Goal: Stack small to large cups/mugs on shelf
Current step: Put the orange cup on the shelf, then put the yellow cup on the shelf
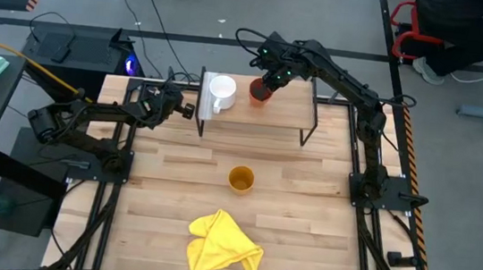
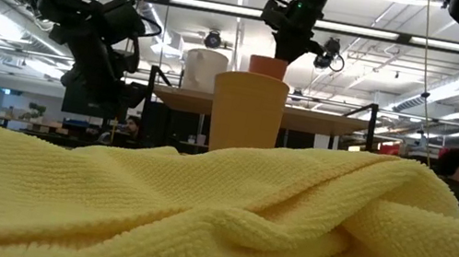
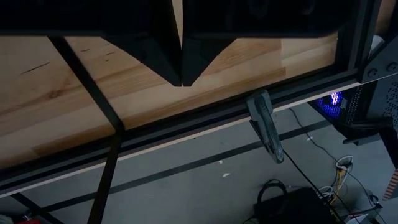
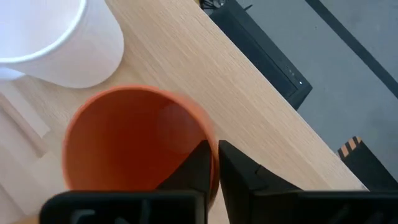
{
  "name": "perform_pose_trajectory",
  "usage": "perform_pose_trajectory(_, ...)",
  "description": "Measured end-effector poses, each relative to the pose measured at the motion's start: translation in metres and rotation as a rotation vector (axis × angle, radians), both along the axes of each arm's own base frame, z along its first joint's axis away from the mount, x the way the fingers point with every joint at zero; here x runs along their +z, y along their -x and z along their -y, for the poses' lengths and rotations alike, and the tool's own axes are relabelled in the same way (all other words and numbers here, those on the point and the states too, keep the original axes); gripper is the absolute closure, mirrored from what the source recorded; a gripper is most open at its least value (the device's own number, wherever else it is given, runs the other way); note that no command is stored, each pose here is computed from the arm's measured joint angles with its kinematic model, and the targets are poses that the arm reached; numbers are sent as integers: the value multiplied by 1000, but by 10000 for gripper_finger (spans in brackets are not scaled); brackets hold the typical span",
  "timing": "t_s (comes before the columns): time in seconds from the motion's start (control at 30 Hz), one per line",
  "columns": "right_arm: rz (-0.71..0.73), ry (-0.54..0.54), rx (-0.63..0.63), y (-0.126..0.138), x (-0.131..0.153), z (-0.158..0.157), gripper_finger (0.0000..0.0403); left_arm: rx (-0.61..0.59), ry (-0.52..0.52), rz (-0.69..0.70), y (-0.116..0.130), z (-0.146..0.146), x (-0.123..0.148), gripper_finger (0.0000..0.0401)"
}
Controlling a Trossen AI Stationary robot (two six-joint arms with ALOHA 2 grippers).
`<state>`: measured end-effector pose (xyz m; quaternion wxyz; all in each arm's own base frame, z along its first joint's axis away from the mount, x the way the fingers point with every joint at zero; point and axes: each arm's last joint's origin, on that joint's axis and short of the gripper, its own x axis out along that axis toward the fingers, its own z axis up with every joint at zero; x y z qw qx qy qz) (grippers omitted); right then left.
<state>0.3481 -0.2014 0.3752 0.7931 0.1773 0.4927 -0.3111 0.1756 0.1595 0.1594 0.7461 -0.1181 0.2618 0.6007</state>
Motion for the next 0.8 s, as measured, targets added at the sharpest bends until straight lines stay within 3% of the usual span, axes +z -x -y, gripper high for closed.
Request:
perform_pose_trajectory(0.3, 1, -2, -4, 0, 0, 0, 336, 0, 0, -1, 0, 0, 0, 380)
perform_pose_trajectory(0.8, 42, 50, 2, 7, 16, -5, 331, 0, 8, -11, 1, 1, -1, 384)
